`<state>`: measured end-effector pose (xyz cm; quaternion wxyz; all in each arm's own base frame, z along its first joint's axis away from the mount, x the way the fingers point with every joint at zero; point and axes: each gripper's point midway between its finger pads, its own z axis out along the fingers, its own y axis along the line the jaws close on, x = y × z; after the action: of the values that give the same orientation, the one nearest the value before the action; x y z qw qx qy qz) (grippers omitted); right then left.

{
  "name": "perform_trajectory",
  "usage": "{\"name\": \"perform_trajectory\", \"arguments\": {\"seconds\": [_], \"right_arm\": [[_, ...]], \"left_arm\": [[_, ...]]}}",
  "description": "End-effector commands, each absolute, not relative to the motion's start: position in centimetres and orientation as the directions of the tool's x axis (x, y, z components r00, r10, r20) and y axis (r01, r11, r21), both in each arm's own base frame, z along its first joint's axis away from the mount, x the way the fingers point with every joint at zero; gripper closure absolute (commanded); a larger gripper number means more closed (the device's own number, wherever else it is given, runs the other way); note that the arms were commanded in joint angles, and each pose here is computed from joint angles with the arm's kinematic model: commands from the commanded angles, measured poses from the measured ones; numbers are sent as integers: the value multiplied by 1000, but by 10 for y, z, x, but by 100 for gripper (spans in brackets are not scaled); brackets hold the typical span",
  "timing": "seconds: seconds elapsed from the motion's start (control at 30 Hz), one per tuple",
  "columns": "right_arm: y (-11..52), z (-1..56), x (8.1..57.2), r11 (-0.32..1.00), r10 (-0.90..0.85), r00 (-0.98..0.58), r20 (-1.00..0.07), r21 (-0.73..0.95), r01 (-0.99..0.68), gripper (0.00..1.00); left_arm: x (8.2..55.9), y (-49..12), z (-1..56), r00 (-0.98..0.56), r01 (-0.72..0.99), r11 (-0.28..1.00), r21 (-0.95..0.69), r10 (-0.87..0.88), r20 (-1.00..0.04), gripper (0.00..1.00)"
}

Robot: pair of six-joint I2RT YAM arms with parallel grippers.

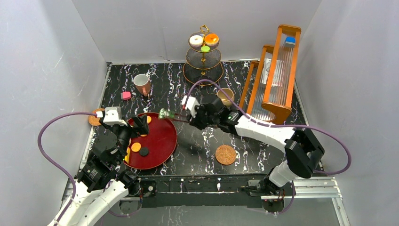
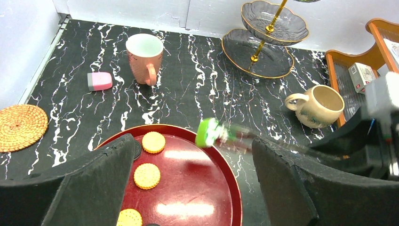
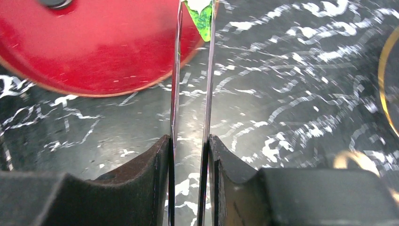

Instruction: Serve the afternoon tea

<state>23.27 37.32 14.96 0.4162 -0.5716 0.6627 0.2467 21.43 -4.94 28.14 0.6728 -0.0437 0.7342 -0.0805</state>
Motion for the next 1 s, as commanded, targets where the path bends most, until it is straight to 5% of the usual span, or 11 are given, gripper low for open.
{"name": "perform_trajectory", "arguments": {"seconds": [0.0,0.33,0.97], "right_arm": [[360,232,286,506,-367,-50,-929,-154,-849,60],[284,260,359,801,-226,-243,-944,-38,-597,61],[256,261,433,924,-128,-324,-937,5,-381,62]], "left_arm": [[215,-47,283,-79,31,983,-179,-176,-981,8],[214,-48,284,-76,38,982,-184,-181,-981,8],[212,-46,287,-66,40,981,-192,-189,-980,8]]}}
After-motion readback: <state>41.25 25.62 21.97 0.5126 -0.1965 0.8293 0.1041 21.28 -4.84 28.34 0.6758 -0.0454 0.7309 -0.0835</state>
